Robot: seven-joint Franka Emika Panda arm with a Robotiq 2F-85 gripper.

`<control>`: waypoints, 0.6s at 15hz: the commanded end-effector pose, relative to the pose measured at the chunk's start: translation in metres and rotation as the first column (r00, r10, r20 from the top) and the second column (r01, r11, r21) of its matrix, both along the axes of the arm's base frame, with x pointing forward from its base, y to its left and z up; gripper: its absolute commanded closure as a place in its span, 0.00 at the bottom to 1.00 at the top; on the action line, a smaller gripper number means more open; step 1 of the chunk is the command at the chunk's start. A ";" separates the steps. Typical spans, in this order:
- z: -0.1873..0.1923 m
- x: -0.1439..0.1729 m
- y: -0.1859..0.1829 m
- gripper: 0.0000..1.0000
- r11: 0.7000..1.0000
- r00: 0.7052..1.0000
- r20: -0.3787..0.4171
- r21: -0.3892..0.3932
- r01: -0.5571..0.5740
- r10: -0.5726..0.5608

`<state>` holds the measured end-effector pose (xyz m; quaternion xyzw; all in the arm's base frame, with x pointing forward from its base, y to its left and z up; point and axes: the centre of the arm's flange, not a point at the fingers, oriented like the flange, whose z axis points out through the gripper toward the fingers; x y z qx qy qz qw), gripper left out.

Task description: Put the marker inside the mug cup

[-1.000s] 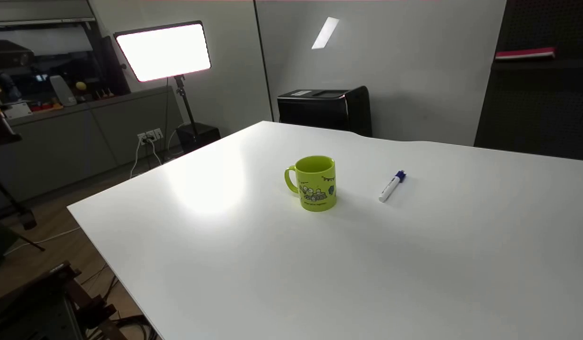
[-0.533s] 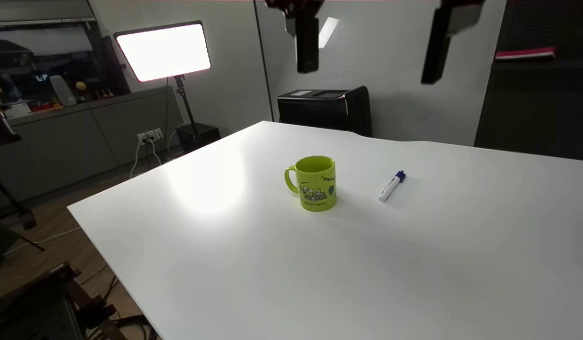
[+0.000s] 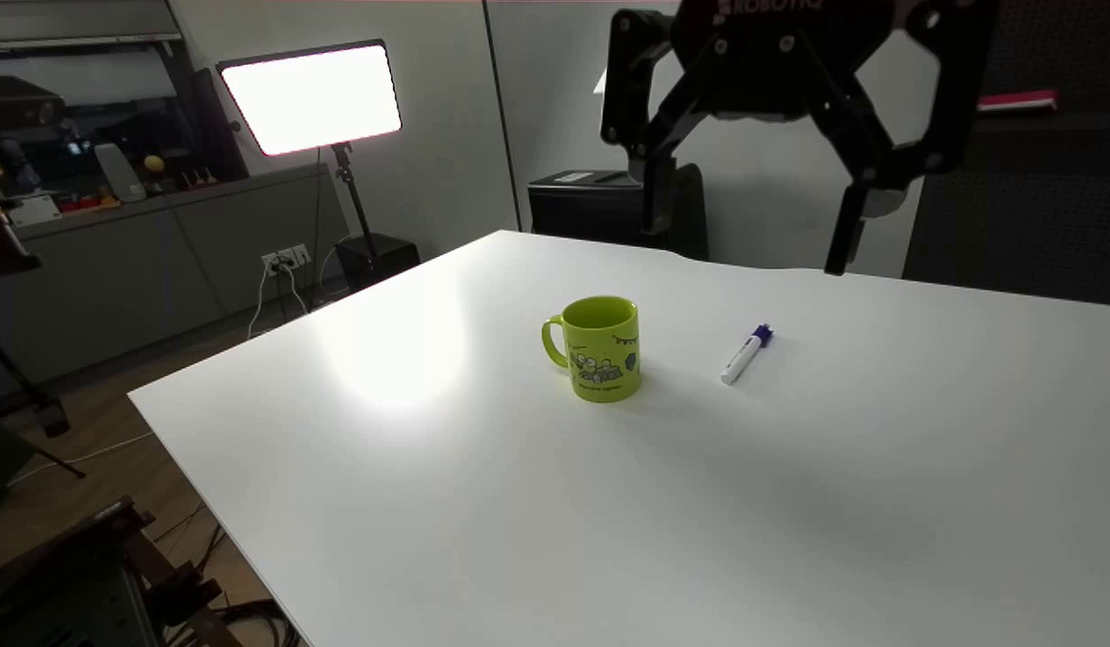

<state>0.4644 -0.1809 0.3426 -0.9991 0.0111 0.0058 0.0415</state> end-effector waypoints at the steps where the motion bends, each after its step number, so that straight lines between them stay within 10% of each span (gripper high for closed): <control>1: -0.005 0.050 -0.003 0.00 0.999 0.999 0.009 -0.018 0.034 -0.034; 8: -0.015 0.123 -0.011 0.00 0.998 0.999 -0.001 -0.045 0.051 -0.052; 9: -0.019 0.090 -0.002 0.00 0.999 1.000 0.016 -0.048 0.016 -0.015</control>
